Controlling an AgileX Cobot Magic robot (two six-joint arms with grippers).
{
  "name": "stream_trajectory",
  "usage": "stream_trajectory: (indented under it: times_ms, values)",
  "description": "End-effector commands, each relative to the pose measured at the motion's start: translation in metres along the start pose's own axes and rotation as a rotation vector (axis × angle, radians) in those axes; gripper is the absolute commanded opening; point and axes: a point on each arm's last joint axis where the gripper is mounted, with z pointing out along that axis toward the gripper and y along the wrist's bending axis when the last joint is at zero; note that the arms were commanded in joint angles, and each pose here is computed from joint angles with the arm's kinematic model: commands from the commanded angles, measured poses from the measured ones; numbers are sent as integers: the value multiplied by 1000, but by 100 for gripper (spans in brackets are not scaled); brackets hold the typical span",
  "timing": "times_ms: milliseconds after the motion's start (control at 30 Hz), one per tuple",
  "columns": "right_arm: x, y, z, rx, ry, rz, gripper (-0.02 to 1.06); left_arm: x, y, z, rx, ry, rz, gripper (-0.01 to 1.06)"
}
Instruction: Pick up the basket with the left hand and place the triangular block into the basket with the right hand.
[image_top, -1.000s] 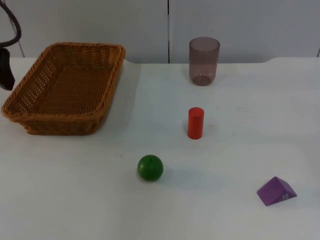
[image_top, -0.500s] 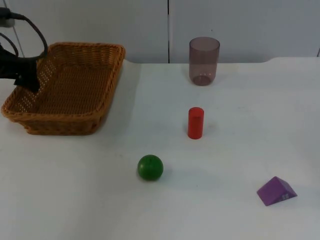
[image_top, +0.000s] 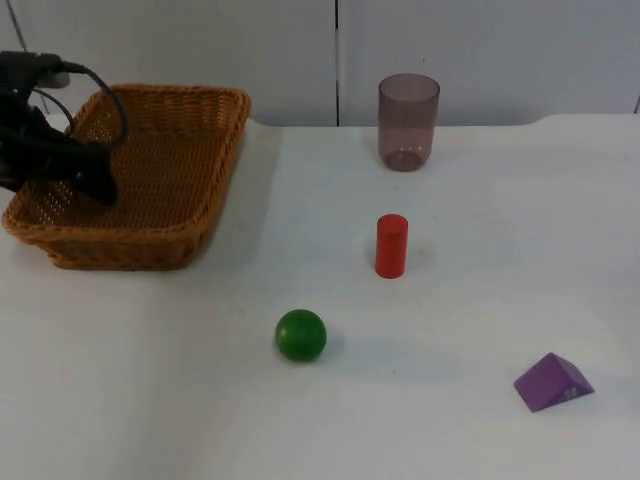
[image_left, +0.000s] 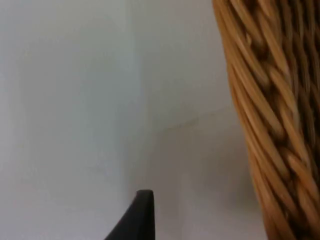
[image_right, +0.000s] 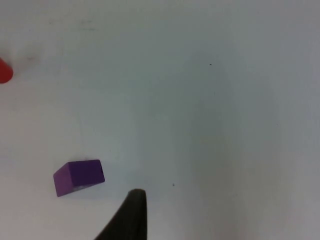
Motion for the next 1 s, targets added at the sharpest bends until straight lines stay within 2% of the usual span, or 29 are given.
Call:
stream_trajectory:
  times_ms: [0, 33, 100, 167, 200, 233, 267, 300, 333, 533, 633, 700, 733, 800, 900, 967]
  values:
    - [0, -2, 1, 8, -7, -4, 105, -1, 2, 1, -1, -14, 2, 98]
    - [0, -2, 1, 8, -7, -4, 105, -1, 2, 1, -1, -14, 2, 98]
    - [0, -2, 1, 8, -7, -4, 105, -1, 2, 2, 0, -12, 0, 81]
    - [0, -2, 1, 8, -8, -4, 105, -1, 2, 3, 0, -11, -4, 58]
    - [0, -2, 1, 8, -8, -4, 105, -1, 2, 3, 0, -11, -4, 58]
    - [0, -2, 1, 8, -12, -4, 105, -1, 2, 3, -1, -13, -6, 46]
    - [-1, -1, 1, 8, -17, -4, 105, -1, 2, 3, -1, -15, -19, 23]
    - [-1, -1, 1, 8, -19, -4, 105, -1, 2, 2, -2, -17, -19, 9]
    - [-1, -1, 1, 8, -24, -4, 105, -3, 2, 0, -3, -22, -25, 0]
    - [-1, -1, 1, 8, -22, -4, 105, -16, 4, -28, -8, -64, -117, 0]
    - [-1, -1, 1, 8, -22, -4, 105, -16, 3, -59, 62, 8, -144, 0]
    - [-3, -1, 1, 7, -38, -4, 105, -6, 2, -76, 131, 107, -169, 0]
    - [-3, -1, 1, 7, -38, -4, 105, -6, 2, -76, 131, 107, -169, 0]
    - [-4, -1, 1, 8, -52, -17, 105, 11, -4, -94, 177, 166, -217, 0]
    - [-3, -1, 1, 8, -45, -30, 105, 41, -11, -124, 157, 139, -287, 0]
    - [-3, -1, 1, 9, -43, -30, 105, 48, -16, -138, 142, 107, -285, 0]
